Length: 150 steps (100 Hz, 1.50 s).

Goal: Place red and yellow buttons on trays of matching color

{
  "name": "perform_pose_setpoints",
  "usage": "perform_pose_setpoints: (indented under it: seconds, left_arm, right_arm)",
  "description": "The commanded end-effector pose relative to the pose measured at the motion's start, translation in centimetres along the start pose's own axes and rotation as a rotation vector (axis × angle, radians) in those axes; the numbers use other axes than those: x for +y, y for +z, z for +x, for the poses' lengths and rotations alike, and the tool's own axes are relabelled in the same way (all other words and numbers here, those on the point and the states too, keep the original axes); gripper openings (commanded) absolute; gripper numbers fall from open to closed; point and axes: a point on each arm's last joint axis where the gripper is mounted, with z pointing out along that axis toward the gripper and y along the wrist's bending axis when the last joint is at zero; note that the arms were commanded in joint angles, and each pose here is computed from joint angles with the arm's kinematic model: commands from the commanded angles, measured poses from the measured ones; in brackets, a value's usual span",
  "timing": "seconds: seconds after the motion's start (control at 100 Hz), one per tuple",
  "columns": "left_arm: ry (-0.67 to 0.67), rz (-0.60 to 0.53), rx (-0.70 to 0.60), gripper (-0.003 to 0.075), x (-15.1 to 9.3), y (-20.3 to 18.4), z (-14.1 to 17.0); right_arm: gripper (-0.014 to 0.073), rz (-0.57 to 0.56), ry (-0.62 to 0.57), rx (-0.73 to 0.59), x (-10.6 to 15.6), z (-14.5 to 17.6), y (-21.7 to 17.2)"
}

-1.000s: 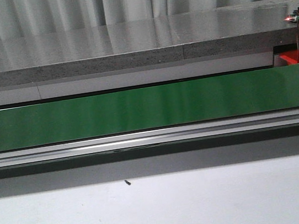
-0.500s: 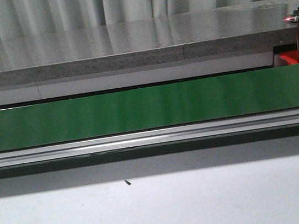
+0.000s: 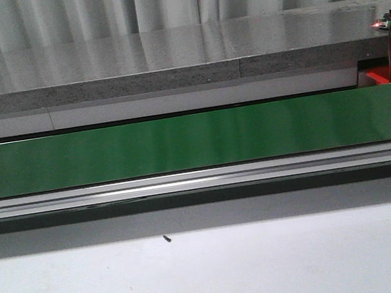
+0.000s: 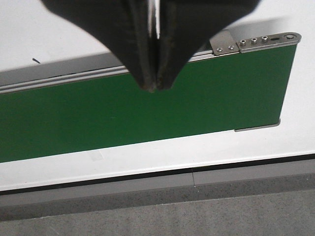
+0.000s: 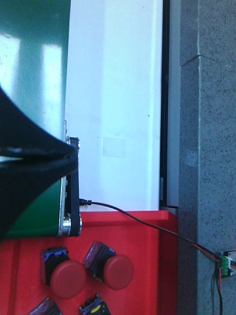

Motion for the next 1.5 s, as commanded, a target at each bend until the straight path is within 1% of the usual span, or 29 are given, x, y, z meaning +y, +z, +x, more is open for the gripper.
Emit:
perform_pose_setpoints:
  seconds: [0.0, 0.33, 0.49, 0.79, 1.11, 1.38, 1.49]
  left_arm:
    - [-0.013, -0.003, -0.094, -0.0020, 0.0, -0.4, -1.4]
    - [-0.013, -0.003, -0.094, -0.0020, 0.0, -0.4, -1.4]
    - [-0.013, -0.003, -0.094, -0.0020, 0.0, -0.4, -1.4]
    - [-0.013, -0.003, -0.094, -0.0020, 0.0, -0.4, -1.4]
    - [-0.013, -0.003, -0.094, -0.0020, 0.0, -0.4, -1.4]
    - [-0.013, -0.003, -0.094, -0.0020, 0.0, -0.4, -1.4]
    - [-0.013, -0.003, -0.094, -0.0020, 0.0, -0.4, -1.4]
  right_arm:
    - [-0.0117, 0.031, -0.018, -0.147, 0.3, -1.3, -2.7]
    - [-0.0117, 0.056, -0.019, -0.249, 0.7, 0.5, -6.8]
    - [-0.0117, 0.054, -0.014, -0.272, 0.9, 1.4, -8.3]
    - [-0.0117, 0.077, -0.027, -0.379, 1.2, 2.6, -11.4]
    - [-0.0117, 0.068, -0.031, -0.403, 1.6, 4.9, -13.5]
    - [-0.0116, 0.069, -0.032, -0.413, 1.7, 8.1, -14.6]
    - [-0.0116, 0.050, -0.039, -0.424, 2.0, 9.2, -14.9]
